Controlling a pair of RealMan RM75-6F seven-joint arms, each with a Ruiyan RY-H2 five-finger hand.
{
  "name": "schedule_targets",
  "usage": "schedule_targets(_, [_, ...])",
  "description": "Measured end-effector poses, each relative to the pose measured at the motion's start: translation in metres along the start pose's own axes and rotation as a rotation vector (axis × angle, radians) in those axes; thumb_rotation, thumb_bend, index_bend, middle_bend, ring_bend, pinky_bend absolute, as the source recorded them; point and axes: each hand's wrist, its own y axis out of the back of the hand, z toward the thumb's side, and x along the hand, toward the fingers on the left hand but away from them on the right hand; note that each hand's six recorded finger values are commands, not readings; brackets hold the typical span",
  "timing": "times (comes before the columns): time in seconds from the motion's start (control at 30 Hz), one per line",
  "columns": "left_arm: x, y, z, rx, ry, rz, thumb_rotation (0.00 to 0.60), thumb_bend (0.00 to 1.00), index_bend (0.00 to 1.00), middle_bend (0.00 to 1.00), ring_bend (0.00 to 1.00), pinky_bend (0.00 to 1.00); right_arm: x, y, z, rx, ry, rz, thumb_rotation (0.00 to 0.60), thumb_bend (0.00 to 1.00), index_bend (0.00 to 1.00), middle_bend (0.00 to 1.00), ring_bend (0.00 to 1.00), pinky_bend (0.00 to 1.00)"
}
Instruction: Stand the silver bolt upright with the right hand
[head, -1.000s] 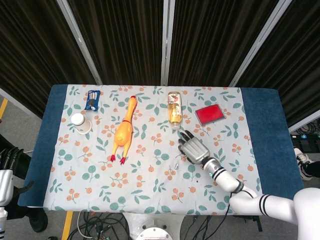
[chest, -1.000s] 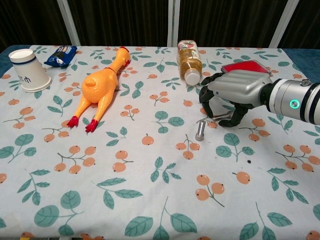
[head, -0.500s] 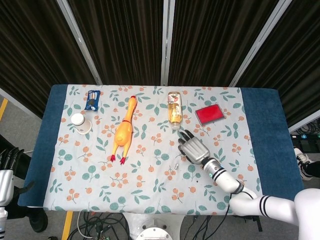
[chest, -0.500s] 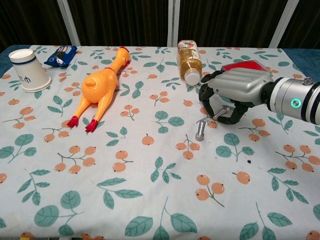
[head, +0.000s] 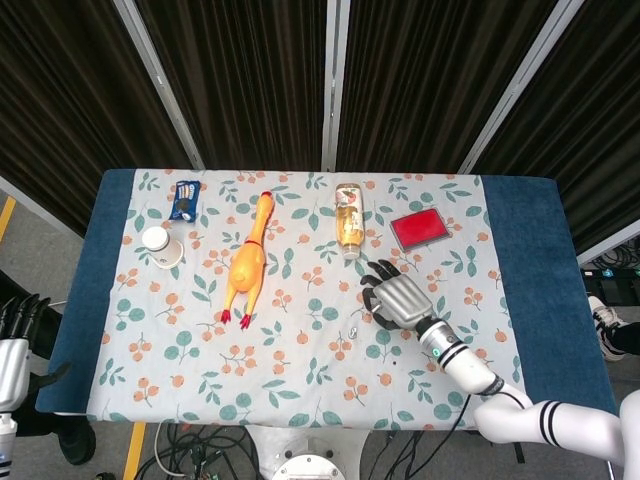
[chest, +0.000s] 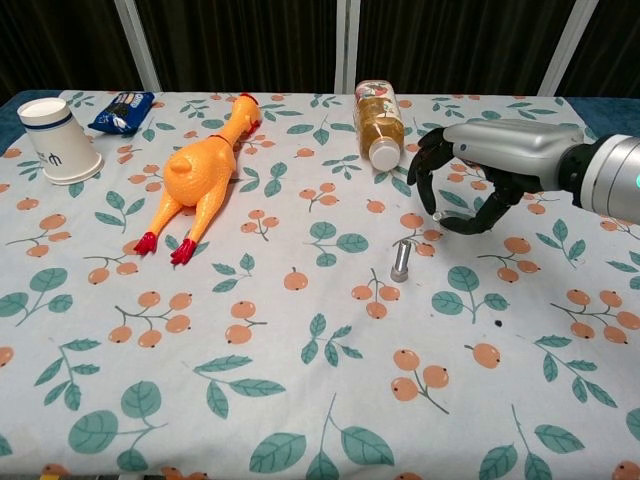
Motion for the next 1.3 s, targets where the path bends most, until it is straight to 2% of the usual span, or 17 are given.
schedule_targets(0.17, [0.0, -0.001, 0.001, 0.001, -0.003, -0.004, 0.6, 0.0, 0.11, 0.09, 0.0, 0.0, 0.003, 0.0, -0.01, -0.207, -0.02, 0.01, 0.6, 0.38, 0.58, 0.25, 0.0, 0.0])
schedule_targets(0.4, [0.0, 0.0, 0.001, 0.003, 0.001, -0.005, 0.6, 0.0, 0.11, 0.09, 0.0, 0.0, -0.004, -0.005, -0.025, -0.351, -0.051, 0.028, 0.6, 0.38, 0.58, 0.25, 0.0, 0.0])
schedule_targets(0.8, [-0.001, 0.0, 0.001, 0.005, 0.002, -0.007, 0.6, 0.0, 0.11, 0.09, 0.0, 0.0, -0.014, -0.01, -0.033, -0.354, -0.066, 0.043, 0.6, 0.38, 0.55, 0.24, 0.0, 0.0])
schedule_targets(1.3, [-0.001, -0.001, 0.001, 0.003, -0.001, -0.007, 0.6, 0.0, 0.11, 0.09, 0.0, 0.0, -0.008, -0.008, -0.044, -0.335, -0.092, 0.03, 0.6, 0.39, 0.46, 0.23, 0.0, 0.0])
